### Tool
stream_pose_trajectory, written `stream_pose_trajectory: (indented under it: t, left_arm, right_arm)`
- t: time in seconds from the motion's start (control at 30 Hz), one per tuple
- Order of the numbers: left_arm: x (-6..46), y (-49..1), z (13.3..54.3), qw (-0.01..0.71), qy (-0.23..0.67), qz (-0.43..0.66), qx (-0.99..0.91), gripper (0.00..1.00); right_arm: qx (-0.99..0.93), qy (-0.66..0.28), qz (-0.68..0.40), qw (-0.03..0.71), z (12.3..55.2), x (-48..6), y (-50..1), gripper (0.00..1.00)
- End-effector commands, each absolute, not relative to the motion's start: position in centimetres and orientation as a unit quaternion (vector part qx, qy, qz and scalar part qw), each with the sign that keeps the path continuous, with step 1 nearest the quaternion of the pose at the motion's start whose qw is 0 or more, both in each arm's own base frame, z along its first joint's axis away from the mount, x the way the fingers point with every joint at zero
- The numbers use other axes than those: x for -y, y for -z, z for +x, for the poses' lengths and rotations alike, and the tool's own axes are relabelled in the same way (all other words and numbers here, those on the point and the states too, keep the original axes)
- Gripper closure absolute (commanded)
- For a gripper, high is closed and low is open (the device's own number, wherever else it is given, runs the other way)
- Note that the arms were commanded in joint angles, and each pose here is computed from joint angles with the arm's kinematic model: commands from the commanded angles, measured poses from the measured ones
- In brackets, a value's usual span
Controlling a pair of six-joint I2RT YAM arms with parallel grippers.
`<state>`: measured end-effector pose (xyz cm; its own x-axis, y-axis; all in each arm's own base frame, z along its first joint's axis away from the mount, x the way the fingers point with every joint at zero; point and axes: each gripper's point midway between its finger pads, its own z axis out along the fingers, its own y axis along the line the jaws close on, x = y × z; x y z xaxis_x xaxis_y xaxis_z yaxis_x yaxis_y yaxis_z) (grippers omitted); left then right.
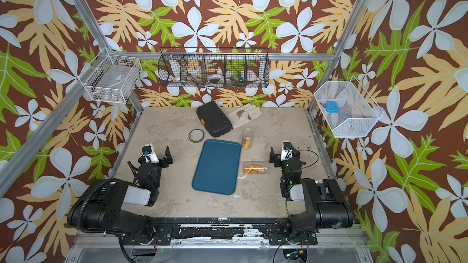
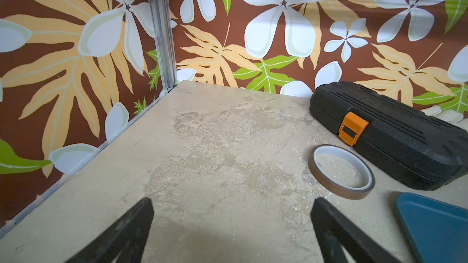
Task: Pour the cookies out of the jar
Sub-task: Pick up the jar from the center of the board.
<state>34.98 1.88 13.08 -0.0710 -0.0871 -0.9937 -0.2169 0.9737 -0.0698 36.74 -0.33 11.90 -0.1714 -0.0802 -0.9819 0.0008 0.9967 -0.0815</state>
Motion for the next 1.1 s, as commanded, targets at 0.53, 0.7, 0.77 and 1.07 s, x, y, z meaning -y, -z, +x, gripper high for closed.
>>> stream_pose_trajectory:
  t: [0.53,0.7,0.77,1.07]
  left_arm:
    - [-1.9,-13.8,35.0,0.686,-0.050,-0.106,-0.718,0.00]
    - [-1.9,-13.9,34.9,0.686,-0.049,-0.106,-0.718,0.00]
    - [-2.1,-14.0,34.9,0.687,-0.052,-0.110,-0.716,0.00]
    - [-3.2,-16.5,38.1,0.619,-0.082,-0.156,-0.765,0.00]
  right_arm:
    - [-0.760,0.032,-0.024,0.649,36.9,0.4,-12.3,0.00]
    - [-0.759,0.032,-0.024,0.649,36.8,0.4,-12.3,0.00]
    - [-0.756,0.036,-0.020,0.653,36.9,0.6,-12.7,0.00]
    - [-0.796,0.061,0.047,0.600,40.1,2.7,-16.5,0.00]
